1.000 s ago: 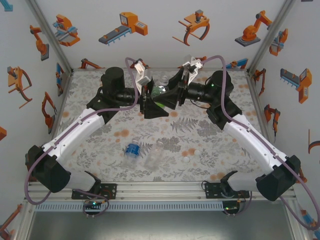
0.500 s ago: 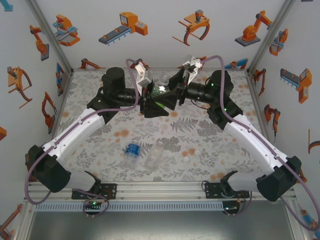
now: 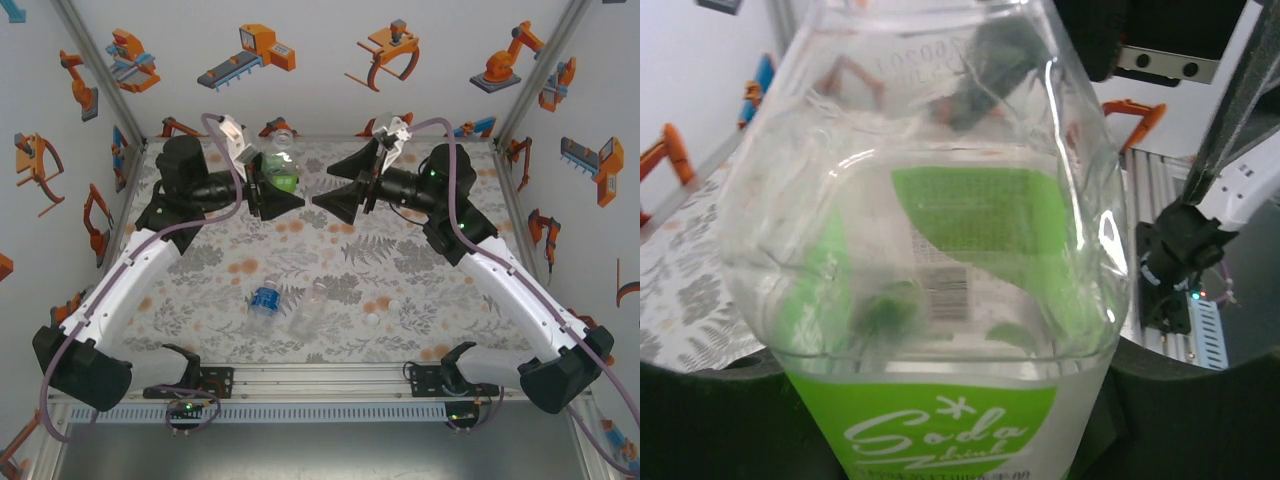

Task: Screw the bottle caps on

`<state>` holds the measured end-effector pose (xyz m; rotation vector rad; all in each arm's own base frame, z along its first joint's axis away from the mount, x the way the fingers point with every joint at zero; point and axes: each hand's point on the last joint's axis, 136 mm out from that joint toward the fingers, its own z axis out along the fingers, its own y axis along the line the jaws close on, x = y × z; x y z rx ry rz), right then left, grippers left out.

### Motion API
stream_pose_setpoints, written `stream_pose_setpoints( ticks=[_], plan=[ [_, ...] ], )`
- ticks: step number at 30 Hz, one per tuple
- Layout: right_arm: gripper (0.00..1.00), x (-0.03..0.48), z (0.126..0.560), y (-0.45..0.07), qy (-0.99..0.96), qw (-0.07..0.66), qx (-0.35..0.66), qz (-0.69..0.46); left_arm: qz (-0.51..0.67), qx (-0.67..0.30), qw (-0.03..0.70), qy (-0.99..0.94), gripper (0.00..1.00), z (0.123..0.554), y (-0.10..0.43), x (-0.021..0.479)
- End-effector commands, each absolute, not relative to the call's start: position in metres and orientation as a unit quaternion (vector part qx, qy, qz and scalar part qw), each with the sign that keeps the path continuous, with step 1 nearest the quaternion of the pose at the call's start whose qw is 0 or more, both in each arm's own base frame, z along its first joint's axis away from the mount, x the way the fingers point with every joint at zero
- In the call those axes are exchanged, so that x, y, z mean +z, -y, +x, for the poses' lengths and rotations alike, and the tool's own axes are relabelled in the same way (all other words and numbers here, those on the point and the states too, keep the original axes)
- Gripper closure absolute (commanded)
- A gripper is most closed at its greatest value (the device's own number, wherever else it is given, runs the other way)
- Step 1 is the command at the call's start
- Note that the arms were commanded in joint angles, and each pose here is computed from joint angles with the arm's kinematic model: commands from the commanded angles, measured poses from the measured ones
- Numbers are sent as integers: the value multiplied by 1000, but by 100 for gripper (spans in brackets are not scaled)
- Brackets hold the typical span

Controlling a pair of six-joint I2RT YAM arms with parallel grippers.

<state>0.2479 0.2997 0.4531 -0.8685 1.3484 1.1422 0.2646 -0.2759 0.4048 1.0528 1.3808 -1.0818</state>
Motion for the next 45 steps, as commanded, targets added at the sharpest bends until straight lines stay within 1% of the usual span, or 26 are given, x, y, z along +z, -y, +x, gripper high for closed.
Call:
stream_pose_setpoints(
  ticks=[1, 5, 7, 9, 13, 16, 19, 22, 25, 29, 33, 39, 40, 45],
  plan=[
    [29, 446, 248, -296, -589, 553, 464, -363, 431, -440, 512, -598, 92, 269, 260, 397],
    [33, 413, 259, -296, -646, 526, 427, -352, 414, -437, 487, -633, 93, 279, 243, 387],
    [35, 391, 261, -298, -679, 502, 406, -349, 397, -435, 473, -655, 91, 288, 234, 380],
    [38, 366, 266, -297, -718, 478, 377, -339, 385, -430, 468, -669, 93, 296, 225, 373],
    [44, 310, 278, -287, -807, 416, 305, -287, 372, -391, 491, -683, 94, 307, 206, 354],
    [49, 267, 284, -273, -866, 359, 263, -226, 359, -363, 509, -693, 94, 315, 192, 340],
    [54, 225, 281, -256, -910, 306, 222, -171, 346, -331, 512, -713, 94, 325, 182, 321],
    [57, 189, 275, -237, -939, 264, 182, -120, 338, -327, 505, -724, 94, 329, 180, 309],
    [58, 160, 264, -221, -958, 229, 153, -86, 332, -337, 502, -724, 93, 329, 182, 302],
    [57, 129, 252, -195, -973, 199, 107, -43, 329, -343, 499, -725, 92, 330, 183, 301],
    [58, 100, 237, -176, -982, 161, 101, -25, 326, -344, 494, -729, 90, 332, 183, 297],
    [57, 75, 223, -138, -986, 139, 91, 31, 322, -346, 489, -733, 90, 334, 184, 294],
    [55, 70, 221, -133, -986, 132, 92, 40, 322, -346, 489, -733, 89, 334, 184, 294],
    [55, 54, 217, -123, -987, 119, 81, 64, 319, -347, 487, -736, 89, 336, 184, 292]
  ],
)
